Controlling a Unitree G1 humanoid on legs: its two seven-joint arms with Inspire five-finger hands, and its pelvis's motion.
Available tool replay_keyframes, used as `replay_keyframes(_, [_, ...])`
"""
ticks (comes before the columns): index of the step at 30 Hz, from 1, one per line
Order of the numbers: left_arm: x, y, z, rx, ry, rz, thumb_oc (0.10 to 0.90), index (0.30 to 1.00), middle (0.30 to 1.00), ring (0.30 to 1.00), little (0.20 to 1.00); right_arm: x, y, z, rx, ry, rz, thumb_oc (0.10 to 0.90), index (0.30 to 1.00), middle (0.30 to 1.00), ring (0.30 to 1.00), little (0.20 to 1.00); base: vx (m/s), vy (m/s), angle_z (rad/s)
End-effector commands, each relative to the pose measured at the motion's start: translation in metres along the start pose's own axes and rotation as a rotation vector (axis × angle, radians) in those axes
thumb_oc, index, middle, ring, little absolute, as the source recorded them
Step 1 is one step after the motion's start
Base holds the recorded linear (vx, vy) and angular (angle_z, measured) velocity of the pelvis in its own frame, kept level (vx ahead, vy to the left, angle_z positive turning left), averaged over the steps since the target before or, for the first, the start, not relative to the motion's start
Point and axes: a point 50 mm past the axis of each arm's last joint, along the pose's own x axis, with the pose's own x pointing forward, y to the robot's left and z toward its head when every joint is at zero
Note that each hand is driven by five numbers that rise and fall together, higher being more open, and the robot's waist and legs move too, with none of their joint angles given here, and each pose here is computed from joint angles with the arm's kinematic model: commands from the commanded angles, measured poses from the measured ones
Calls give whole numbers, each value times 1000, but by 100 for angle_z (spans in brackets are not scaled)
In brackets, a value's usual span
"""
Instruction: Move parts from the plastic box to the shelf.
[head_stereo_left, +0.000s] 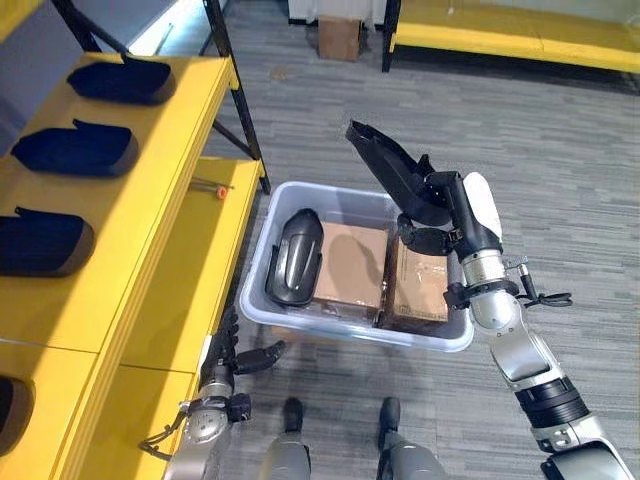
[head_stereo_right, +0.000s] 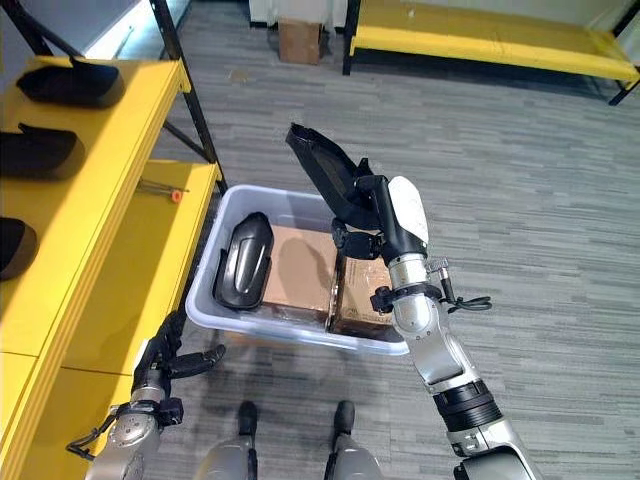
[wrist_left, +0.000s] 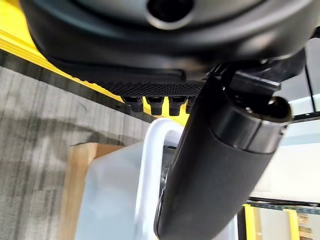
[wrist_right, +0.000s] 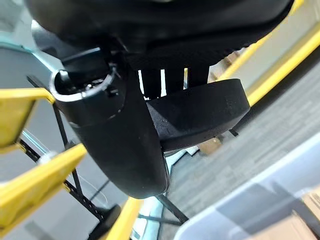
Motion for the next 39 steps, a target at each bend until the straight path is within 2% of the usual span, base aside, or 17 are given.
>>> replay_keyframes(1, [-1, 12, 20, 64, -122, -3, 900, 1000, 1000, 1000, 1000, 11, -36, 48, 56, -283, -186, 400, 300, 300, 300, 300, 6, -49, -2])
replay_keyframes(10, [-3, 14, 24, 38, -140, 9, 900, 1000, 1000, 1000, 1000, 18, -29, 56, 75, -313, -145, 400, 300, 300, 300, 300, -24, -69, -3])
replay_keyframes(16, [-7, 19, 33, -55, -184, 56, 900, 1000, 1000, 1000, 1000, 26, -29, 69, 87, -369, -142, 400, 300, 300, 300, 300, -113, -147, 4])
replay_keyframes(21, [-10, 15, 26, -67, -165, 53, 900, 1000, 1000, 1000, 1000, 27, -28, 78, 107, -414, -145, 400, 300, 300, 300, 300, -215, -207, 21])
replay_keyframes(31, [-7, 1, 29, -69, -178, -10, 900, 1000, 1000, 1000, 1000, 17, -38, 62, 40, -373, -200, 400, 300, 300, 300, 300, -171, -89, 97])
replay_keyframes(39, [-5, -10, 35, -66, -198, -52, 900, 1000, 1000, 1000, 1000, 13, -53, 49, -10, -318, -258, 400, 300, 300, 300, 300, -33, 115, 96])
